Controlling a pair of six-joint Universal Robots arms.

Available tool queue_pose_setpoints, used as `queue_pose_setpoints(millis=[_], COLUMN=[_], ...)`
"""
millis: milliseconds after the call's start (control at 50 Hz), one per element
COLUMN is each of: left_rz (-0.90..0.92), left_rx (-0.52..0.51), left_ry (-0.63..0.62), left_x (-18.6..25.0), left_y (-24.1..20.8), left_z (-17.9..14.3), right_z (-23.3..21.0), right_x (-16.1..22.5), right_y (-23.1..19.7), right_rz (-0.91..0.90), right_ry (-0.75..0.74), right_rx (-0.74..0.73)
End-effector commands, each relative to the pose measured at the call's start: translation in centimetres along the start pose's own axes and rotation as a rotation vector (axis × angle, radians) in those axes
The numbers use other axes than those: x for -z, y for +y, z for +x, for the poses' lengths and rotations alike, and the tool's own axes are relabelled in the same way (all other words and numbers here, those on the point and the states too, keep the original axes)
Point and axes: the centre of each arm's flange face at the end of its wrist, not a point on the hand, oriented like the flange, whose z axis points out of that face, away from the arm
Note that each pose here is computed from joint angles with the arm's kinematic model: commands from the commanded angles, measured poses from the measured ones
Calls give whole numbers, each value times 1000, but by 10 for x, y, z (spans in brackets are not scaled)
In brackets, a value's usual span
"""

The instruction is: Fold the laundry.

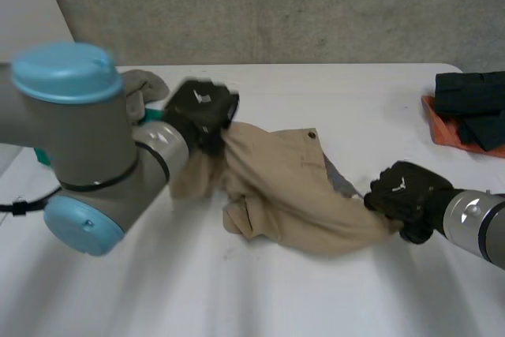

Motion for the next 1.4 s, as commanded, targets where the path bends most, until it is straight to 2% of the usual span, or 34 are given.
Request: queue_pose_setpoints(millis=[20, 140, 300, 380, 480, 620, 720, 880, 960, 1020, 1040, 1060, 1100, 1120, 1180, 1200, 1280, 1400], left_rz=[-172, -200, -142, -155, -249, -379, -432, -381, -286, -121, -18, 38, 149, 271, 456, 566, 715, 731], left_rx=[-4, 12, 61, 92, 124, 169, 154, 107, 66, 24, 14, 10, 11, 19, 37, 49, 68, 76], left_ry=[74, -10, -141, -169, -165, -130, -57, -13, -80, -213, -281, -313, -368, -412, -470, -499, -546, -534], left_x=[10, 32, 49, 42, 21, 3, -7, -23, -36, -51, -56, -57, -56, -53, -45, -38, -23, -18], left_y=[30, 19, 0, 9, 46, 94, 122, 124, 99, 51, 19, 2, -31, -65, -111, -137, -174, -182], left_z=[19, -7, -58, -79, -95, -94, -80, -62, -74, -101, -115, -122, -134, -145, -158, -165, -171, -161], right_z=[13, 42, 49, 42, 23, -7, -23, -29, 1, 46, 57, 81, 103, 113, 148, 161, 182, 187], right_x=[-7, -8, -36, -60, -95, -121, -135, -149, -143, -131, -128, -120, -109, -103, -78, -66, -40, -32], right_y=[-7, -31, -58, -65, -66, -61, -54, -50, -68, -99, -108, -125, -142, -150, -178, -189, -210, -218], right_rz=[34, 137, 219, 228, 203, 191, 205, 235, 327, 502, 554, 659, 761, 810, 978, 1052, 1189, 1210], right_ry=[65, 163, 136, 109, 65, 4, 17, 90, 195, 339, 377, 457, 539, 582, 738, 800, 906, 898], right_rx=[-70, -160, -197, -222, -329, -413, -435, -453, -472, -446, -434, -404, -374, -357, -309, -292, -265, -257])
